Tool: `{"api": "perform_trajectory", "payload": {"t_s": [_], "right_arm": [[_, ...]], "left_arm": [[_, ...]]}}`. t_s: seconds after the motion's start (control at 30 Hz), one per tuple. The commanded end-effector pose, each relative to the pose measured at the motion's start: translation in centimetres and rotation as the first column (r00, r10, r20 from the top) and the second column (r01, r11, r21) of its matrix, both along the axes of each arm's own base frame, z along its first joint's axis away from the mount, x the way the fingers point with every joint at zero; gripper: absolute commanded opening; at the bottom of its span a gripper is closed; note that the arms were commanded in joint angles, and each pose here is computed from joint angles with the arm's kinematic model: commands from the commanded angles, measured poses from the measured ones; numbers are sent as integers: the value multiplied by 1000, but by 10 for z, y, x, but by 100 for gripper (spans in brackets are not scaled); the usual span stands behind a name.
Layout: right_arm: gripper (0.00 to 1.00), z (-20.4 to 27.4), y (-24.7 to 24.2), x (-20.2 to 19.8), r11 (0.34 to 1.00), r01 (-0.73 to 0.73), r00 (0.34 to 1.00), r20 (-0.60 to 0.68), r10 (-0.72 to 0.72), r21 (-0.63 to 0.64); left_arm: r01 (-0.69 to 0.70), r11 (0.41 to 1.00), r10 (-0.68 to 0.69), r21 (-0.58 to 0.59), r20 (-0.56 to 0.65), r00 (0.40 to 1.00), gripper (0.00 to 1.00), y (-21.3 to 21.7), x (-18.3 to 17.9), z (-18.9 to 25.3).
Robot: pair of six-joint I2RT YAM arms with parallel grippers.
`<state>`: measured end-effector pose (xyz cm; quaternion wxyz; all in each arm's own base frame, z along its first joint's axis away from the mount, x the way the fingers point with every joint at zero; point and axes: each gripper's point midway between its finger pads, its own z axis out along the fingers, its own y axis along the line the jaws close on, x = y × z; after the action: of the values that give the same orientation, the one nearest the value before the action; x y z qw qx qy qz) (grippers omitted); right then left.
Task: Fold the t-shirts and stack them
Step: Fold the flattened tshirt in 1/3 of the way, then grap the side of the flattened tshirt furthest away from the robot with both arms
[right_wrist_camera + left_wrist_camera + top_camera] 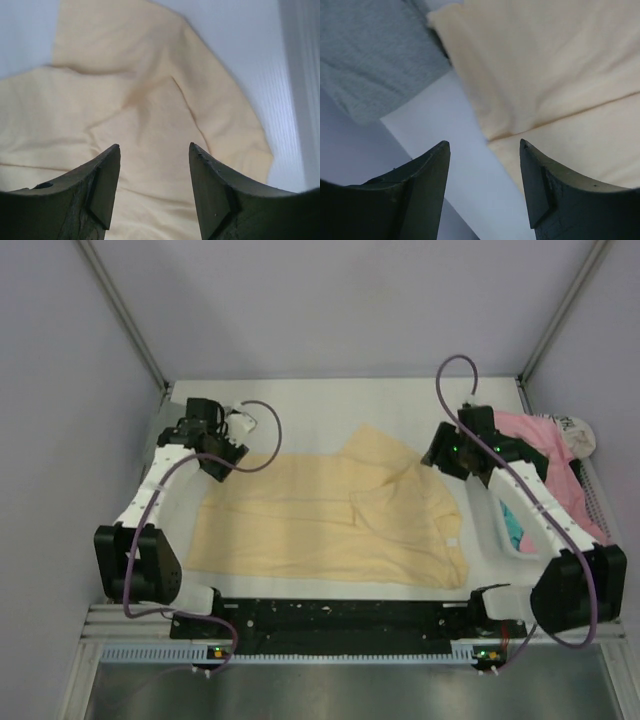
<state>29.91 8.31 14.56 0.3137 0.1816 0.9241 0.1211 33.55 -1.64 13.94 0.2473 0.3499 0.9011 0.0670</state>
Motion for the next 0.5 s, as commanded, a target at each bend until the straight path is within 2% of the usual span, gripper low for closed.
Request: {"api": "perform_trajectory", "payload": {"t_s": [0.0, 0.07, 0.17, 0.27, 0.37, 0.47], "right_arm": [[59, 56, 44, 92, 978, -204, 959, 195, 207, -32], [63, 52, 57, 122, 967, -244, 953, 168, 252, -69], [77, 33, 73, 167, 949, -293, 947, 102, 304, -113], [79, -12, 86, 204, 929, -338, 940, -7, 340, -150], [79, -49, 98, 232, 913, -347, 937, -55, 344, -215], [79, -83, 113, 245, 890, -391, 921, -95, 379, -234]], "left_arm": [[-56, 997, 63, -50, 150, 987, 63, 25, 51, 43], [-129, 990, 137, -65, 145, 980, 63, 45, 70, 41], [-176, 979, 184, -103, 80, 980, 63, 53, 89, 21], [-123, 982, 133, -141, 64, 989, 63, 43, 103, 13], [-13, 980, 22, -199, 47, 999, 63, 26, 110, 8], [54, 977, -44, -207, 52, 998, 63, 21, 115, 2]]}}
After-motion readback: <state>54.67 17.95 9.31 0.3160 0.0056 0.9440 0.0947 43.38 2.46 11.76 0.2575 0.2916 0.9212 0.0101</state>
